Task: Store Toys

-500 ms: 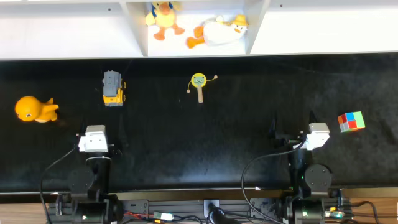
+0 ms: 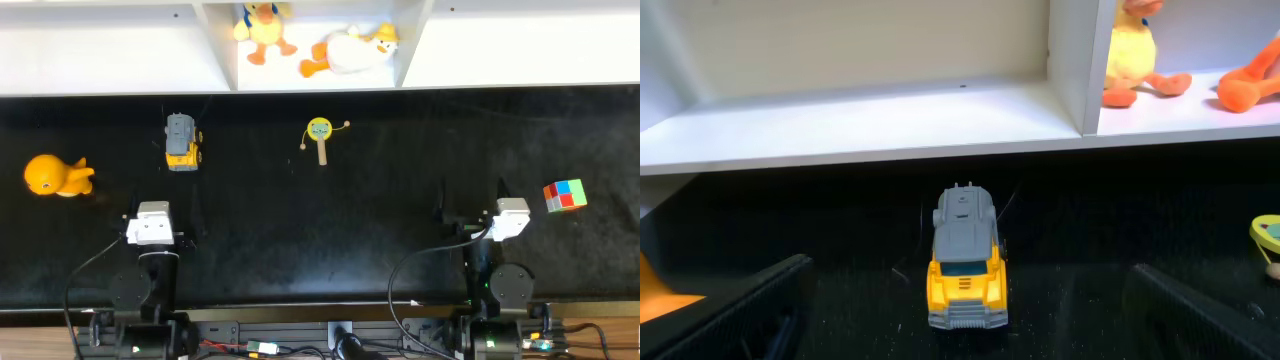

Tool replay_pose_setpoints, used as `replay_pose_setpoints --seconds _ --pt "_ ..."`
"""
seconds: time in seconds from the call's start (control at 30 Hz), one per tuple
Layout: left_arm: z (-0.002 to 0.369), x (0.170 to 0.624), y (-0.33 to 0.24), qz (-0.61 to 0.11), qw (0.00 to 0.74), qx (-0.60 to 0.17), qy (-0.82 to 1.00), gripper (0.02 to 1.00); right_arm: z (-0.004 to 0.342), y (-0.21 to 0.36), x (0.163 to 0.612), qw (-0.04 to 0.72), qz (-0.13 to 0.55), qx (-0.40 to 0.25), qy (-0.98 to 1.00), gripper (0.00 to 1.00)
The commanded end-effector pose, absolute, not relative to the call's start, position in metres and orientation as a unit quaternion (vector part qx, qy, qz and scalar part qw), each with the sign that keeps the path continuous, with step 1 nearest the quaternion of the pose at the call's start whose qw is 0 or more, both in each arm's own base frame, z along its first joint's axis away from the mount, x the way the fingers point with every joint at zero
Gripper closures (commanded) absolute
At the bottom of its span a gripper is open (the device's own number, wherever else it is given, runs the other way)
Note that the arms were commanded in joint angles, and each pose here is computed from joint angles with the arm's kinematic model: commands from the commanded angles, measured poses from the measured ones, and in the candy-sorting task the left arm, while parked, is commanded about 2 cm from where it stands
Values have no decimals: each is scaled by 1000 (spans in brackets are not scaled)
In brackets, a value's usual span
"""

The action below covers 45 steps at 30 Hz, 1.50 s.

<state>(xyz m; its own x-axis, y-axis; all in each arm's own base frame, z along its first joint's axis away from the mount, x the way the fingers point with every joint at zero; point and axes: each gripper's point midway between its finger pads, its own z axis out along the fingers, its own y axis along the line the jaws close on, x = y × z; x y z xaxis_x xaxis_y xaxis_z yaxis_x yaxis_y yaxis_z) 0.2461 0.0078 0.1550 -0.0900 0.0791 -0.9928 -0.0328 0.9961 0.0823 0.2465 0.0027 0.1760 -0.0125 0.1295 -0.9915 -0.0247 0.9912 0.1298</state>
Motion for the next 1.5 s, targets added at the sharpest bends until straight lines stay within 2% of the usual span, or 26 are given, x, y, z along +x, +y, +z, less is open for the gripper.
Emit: replay_pose_setpoints --seconds 0.03,0.6,1.27,1.5 --pt "156 246 7 41 678 15 734 20 172 3 247 701 58 39 710 5" --pt "158 241 7 22 660 -6 751 20 172 3 247 701 58 40 710 5" --pt "228 206 10 23 609 -15 792 20 172 3 247 701 58 39 710 7" --pt "232 188 21 24 569 -50 820 20 172 3 247 701 58 39 710 5"
